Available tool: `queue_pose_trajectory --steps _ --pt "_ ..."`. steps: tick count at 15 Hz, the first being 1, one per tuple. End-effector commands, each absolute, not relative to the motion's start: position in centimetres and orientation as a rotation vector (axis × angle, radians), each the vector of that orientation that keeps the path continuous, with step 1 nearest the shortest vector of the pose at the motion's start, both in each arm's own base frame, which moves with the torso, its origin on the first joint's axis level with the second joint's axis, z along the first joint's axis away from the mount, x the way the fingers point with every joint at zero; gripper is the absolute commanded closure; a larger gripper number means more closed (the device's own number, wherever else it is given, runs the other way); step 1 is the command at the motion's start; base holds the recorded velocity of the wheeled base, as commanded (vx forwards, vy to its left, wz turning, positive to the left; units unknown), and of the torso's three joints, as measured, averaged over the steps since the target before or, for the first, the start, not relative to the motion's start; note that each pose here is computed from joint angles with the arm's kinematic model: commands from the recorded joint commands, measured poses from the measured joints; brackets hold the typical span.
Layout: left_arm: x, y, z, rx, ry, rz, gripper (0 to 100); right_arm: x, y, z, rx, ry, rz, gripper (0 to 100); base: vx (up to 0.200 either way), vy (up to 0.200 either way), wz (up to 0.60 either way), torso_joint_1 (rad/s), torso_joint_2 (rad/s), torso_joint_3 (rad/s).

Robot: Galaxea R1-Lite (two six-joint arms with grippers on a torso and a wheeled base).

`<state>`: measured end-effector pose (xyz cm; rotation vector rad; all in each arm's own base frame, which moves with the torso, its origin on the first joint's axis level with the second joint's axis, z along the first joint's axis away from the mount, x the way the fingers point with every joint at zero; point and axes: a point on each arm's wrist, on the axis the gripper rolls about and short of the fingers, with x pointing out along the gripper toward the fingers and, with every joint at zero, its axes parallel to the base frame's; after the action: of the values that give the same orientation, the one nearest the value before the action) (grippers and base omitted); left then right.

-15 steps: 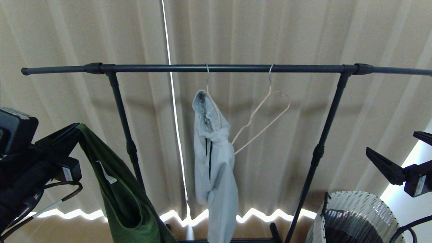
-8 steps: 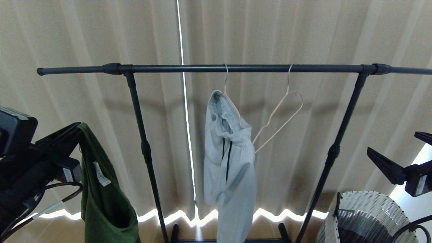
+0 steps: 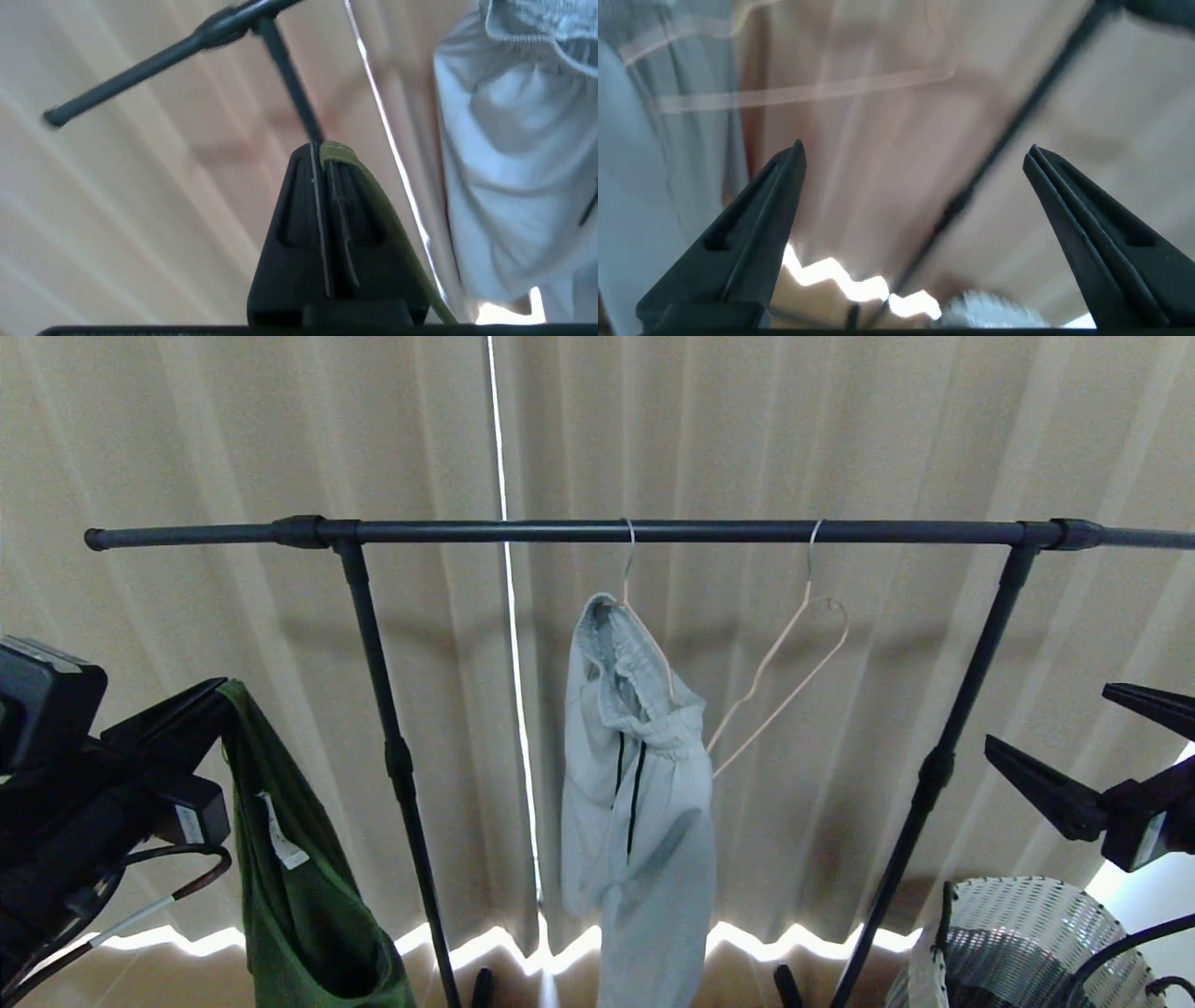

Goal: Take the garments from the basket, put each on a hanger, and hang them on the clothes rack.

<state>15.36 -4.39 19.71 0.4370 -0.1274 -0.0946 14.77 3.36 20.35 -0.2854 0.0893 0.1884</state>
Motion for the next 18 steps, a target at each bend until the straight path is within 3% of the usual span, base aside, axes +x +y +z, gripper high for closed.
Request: queue_pose_trajectory --steps 1,3,7,14,18 --pt "15.4 -4.4 19.7 0.437 -0.129 -0.097 100 15.4 3.7 20.6 -0.280 0.088 0.221 0 0.200 0.000 0.00 0.007 0.00 0.002" --pt "15.4 -4.4 19.6 0.438 -0.125 -0.098 100 15.7 4.2 21.1 -0.261 0.073 0.252 0 0.200 0.000 0.00 0.007 0.00 -0.002" --pt "15.2 -4.6 19.5 0.437 -0.126 -0.110 100 17.3 7.9 22.9 -0.112 0.085 0.392 0 0.000 0.000 0.00 0.000 0.00 0.000" --pt "15.2 -4.6 19.4 0.440 -0.120 -0.111 100 23.2 13.1 21.7 -0.165 0.190 0.331 0 0.000 0.000 0.00 0.000 0.00 0.000" --pt "15.1 -4.6 19.7 0.436 -0.137 -0.110 100 25.5 14.3 21.0 -0.198 0.248 0.249 0 0.000 0.000 0.00 0.000 0.00 0.000"
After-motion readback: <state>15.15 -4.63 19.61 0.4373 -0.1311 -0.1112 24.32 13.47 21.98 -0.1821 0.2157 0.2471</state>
